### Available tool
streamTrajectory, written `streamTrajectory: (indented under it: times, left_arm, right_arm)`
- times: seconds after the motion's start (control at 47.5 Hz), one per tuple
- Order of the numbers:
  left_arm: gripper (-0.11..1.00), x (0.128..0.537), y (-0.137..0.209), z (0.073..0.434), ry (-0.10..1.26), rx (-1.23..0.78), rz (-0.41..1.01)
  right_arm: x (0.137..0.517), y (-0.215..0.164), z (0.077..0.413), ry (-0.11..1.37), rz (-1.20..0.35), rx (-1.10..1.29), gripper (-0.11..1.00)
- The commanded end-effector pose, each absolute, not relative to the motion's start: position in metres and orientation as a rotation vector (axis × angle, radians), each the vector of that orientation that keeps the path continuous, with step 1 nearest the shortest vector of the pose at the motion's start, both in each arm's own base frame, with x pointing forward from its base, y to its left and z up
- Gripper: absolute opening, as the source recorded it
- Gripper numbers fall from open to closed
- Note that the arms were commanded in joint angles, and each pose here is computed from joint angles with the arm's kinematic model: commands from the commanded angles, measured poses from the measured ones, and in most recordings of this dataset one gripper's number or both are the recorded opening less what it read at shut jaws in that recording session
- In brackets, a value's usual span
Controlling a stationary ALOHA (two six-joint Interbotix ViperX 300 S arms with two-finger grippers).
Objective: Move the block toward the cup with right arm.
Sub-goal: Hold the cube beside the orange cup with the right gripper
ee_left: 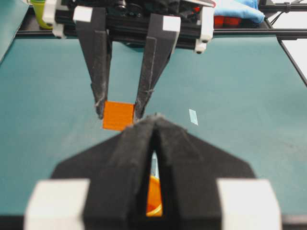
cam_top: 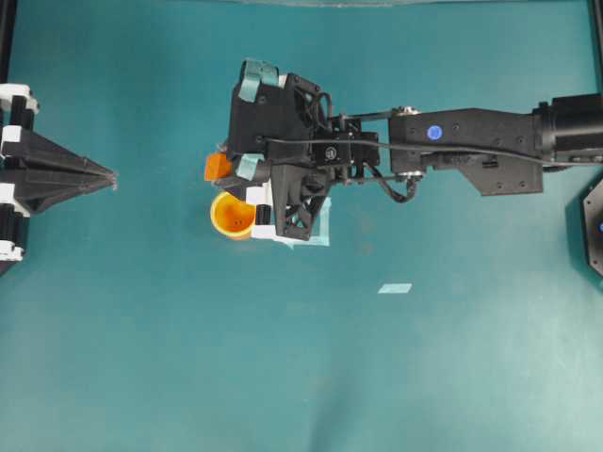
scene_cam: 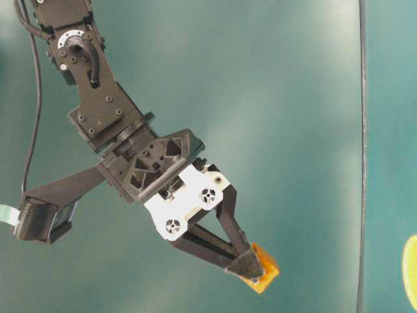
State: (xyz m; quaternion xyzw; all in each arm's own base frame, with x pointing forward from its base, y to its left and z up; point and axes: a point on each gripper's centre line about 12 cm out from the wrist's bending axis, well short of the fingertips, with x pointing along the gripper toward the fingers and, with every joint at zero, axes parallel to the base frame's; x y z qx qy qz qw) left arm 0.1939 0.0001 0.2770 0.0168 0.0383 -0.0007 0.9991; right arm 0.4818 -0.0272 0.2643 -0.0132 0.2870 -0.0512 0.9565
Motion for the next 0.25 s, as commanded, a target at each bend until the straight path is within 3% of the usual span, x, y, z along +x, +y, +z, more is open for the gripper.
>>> streamTrajectory:
  times: [0.0,0.232]
  left_arm:
    - [0.00,0.1964,0.0001,0.2894,0.046,0.038,-0.001]
    - [0.00,0.1962,0.0001,0.2897,0.044,0.038,-0.001]
  right_arm:
    - [0.4841,-0.0247,0.2843,0.528,-0.098,-0.026,0.41]
    - [0.4841,-0.0247,0.2843,0.528,-0.098,-0.026,0.41]
